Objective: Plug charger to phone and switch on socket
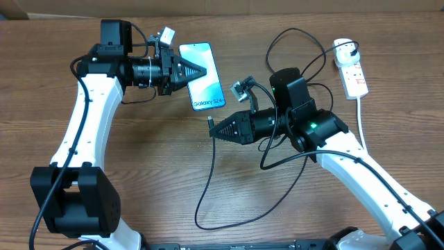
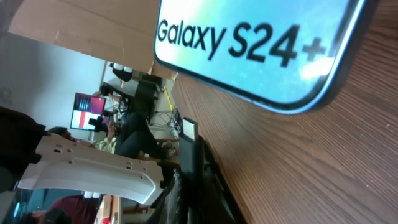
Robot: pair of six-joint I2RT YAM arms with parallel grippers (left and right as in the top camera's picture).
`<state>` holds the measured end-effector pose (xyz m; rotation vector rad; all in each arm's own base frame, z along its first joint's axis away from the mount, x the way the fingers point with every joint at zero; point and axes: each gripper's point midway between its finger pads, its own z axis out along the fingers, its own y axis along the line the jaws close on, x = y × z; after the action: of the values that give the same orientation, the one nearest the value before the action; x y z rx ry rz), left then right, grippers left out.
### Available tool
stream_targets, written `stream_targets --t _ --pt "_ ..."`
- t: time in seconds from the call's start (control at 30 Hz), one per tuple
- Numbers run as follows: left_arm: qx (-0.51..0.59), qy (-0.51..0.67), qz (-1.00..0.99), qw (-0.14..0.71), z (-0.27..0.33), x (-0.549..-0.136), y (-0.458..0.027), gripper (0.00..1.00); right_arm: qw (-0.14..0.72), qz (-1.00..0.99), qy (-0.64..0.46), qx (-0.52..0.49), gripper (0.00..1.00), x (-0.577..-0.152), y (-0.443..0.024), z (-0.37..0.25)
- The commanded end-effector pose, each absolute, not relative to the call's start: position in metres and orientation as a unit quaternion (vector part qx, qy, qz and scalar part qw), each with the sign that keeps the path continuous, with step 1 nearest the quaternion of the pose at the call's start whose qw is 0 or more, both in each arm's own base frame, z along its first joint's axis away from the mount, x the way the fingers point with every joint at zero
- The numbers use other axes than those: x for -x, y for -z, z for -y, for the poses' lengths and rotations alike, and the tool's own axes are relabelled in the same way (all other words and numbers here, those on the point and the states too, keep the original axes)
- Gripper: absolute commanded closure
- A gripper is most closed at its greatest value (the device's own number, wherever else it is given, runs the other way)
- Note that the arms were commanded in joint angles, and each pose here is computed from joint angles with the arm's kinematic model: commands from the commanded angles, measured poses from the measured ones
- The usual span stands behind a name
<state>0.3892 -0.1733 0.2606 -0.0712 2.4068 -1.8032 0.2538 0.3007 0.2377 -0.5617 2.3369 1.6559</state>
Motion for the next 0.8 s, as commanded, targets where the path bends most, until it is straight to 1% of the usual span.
stream_targets --t 0.0,0.77 --pt "-0.003 0.623 -0.779 0.067 0.177 -0.3849 -0.2748 0.96 0.127 -0.788 -0.571 0.194 0.96 -0.2577 -0.2539 -0.3008" --pt "-0.011 0.625 -0.778 0.07 0.1774 -0.3831 -0.2751 0.96 0.132 -0.788 -0.571 0.19 0.96 -0.2622 -0.2547 -0.2974"
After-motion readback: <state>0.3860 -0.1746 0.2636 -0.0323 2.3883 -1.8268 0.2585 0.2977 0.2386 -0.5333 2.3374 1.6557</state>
